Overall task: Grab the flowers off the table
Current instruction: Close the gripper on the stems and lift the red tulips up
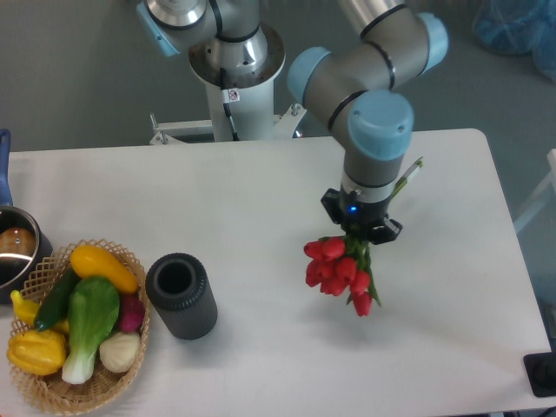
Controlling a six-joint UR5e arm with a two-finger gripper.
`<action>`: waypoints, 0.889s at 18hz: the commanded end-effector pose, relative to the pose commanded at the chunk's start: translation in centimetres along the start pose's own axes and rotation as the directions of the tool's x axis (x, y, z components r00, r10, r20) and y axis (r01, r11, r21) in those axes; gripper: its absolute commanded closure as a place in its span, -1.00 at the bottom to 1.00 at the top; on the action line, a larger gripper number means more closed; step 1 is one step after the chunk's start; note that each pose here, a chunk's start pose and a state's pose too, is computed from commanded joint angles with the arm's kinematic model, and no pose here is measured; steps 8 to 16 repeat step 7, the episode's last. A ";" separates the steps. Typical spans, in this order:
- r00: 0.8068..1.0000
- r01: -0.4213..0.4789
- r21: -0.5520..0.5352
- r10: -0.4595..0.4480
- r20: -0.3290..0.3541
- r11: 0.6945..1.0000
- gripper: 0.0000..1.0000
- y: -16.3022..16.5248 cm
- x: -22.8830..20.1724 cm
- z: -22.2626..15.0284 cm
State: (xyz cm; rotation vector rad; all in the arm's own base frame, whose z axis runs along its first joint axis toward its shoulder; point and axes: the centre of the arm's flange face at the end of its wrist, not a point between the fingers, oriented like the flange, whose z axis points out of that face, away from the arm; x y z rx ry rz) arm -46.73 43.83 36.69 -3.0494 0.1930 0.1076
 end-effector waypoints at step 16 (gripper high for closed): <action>0.999 -0.038 0.013 0.037 0.014 0.999 1.00 -1.5 -0.1 -0.7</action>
